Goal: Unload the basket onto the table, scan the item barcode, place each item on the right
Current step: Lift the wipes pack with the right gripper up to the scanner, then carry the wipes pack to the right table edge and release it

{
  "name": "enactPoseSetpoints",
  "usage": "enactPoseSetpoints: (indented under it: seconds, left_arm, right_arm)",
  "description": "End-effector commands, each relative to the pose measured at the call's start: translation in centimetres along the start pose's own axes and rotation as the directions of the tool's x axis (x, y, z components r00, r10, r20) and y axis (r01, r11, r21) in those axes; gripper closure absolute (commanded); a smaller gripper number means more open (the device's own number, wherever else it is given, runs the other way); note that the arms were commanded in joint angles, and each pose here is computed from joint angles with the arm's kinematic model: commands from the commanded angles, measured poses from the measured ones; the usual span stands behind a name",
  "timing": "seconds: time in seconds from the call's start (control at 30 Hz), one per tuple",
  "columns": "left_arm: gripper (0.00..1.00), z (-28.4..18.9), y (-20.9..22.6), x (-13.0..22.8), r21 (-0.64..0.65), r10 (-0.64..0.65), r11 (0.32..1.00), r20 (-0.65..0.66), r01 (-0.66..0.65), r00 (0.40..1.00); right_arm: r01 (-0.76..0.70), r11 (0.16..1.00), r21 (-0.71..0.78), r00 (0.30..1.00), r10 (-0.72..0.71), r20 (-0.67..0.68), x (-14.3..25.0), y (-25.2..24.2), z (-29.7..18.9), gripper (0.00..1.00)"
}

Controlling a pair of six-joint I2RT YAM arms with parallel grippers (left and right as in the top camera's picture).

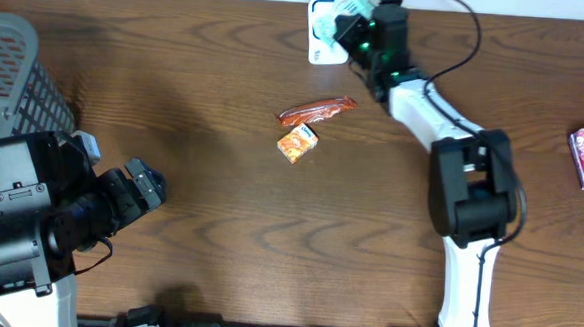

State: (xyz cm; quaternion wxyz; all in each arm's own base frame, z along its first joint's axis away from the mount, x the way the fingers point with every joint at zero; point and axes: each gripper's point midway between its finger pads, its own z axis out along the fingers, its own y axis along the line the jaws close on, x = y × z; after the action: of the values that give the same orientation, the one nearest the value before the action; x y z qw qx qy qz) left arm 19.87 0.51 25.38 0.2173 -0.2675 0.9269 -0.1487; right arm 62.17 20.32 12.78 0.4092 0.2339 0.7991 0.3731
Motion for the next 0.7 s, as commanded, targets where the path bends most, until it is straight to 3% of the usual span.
enactPoseSetpoints:
  seconds: [0.0,0.17,0.33,0.47,0.67]
  left_arm:
    - [0.02,-0.1,-0.3,0.0,0.013,0.0,1.0,0.0,0.0,1.0]
    - [0.02,-0.1,-0.3,0.0,0.013,0.0,1.0,0.0,0.0,1.0]
    - [0.02,-0.1,-0.3,0.0,0.013,0.0,1.0,0.0,0.0,1.0]
    - [0.02,-0.1,-0.3,0.0,0.013,0.0,1.0,0.0,0.0,1.0]
    - [0.02,-0.1,-0.3,0.0,0.013,0.0,1.0,0.0,0.0,1.0]
  right_arm:
    - [0.043,0.999,-0.002,0.993,-0.043,0.11,-8.6,1.5,-5.1,0.99]
    - [0.032,0.966,0.257,0.981,-0.08,0.177,-16.4,-4.9,-13.3,0.99]
    - [-0.113,0.827,0.551,0.97,-0.027,0.241,-21.9,-15.5,-23.7,0.99]
    - [-0.083,0.793,0.603,0.987,-0.02,0.162,-23.1,-21.2,-28.1,0.99]
    - [-0.078,0.821,0.566,0.996,0.036,0.085,-22.8,-26.7,-29.0,0.99]
